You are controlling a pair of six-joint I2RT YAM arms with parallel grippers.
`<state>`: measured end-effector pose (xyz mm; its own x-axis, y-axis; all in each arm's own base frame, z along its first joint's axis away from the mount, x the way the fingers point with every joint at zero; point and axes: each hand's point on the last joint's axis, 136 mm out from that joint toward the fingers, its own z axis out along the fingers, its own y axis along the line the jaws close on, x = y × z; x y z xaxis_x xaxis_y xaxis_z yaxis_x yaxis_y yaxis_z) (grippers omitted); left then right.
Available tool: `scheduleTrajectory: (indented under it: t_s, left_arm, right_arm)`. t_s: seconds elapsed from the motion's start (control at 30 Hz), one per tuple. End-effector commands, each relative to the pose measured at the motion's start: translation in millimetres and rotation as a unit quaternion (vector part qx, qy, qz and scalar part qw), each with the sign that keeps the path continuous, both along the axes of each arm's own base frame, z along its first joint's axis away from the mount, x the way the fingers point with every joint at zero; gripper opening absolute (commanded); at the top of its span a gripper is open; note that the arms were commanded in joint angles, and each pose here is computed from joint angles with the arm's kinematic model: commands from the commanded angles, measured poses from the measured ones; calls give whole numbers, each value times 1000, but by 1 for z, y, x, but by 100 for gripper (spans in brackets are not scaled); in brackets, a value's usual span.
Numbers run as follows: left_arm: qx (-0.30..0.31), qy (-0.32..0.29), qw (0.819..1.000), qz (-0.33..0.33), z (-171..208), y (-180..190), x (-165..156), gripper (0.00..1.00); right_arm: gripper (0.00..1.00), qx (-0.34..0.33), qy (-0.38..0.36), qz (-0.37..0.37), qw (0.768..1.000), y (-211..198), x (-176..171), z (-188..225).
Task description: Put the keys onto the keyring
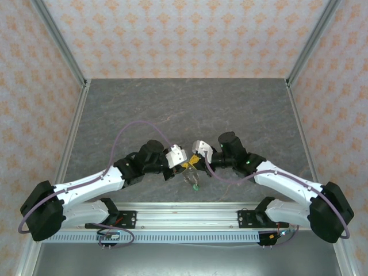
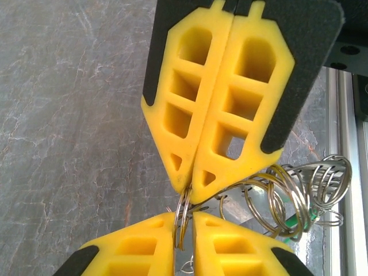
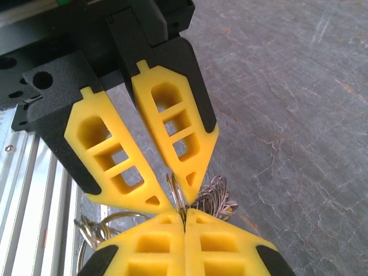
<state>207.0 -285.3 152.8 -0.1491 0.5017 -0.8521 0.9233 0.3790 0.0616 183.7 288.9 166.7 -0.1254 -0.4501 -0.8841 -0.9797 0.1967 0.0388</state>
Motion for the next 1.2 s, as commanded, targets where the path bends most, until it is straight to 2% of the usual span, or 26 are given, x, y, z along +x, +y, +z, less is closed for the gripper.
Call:
scheduleTrajectory:
  t_s: [0.0,0.13,0.33,0.5,0.67,0.93,1.17]
  left_arm:
    - [-8,-15,1000,-6,13,-7,5,14]
    - [-9,-15,1000,-8,14,-8,5,13]
    - [-14,-18,1000,1,15,-7,7,0]
    - [-33,-22,999,14,18,-5,8,0]
    - [-66,-26,997,14,24,-6,5,0]
    - [-86,-26,996,4,25,-6,-1,0]
    - [-112,-31,993,10,32,-3,-2,0]
  right_arm:
    - [0,20,-17,36,999,10,-4,24]
    - [0,20,-16,36,999,10,-4,26]
    - [3,17,-15,34,999,9,-3,24]
    - [8,9,-12,21,1000,6,-2,15]
    - [12,29,-5,11,1000,4,-1,7]
    - [13,77,15,12,997,8,1,10]
    - [13,76,17,4,997,6,4,3]
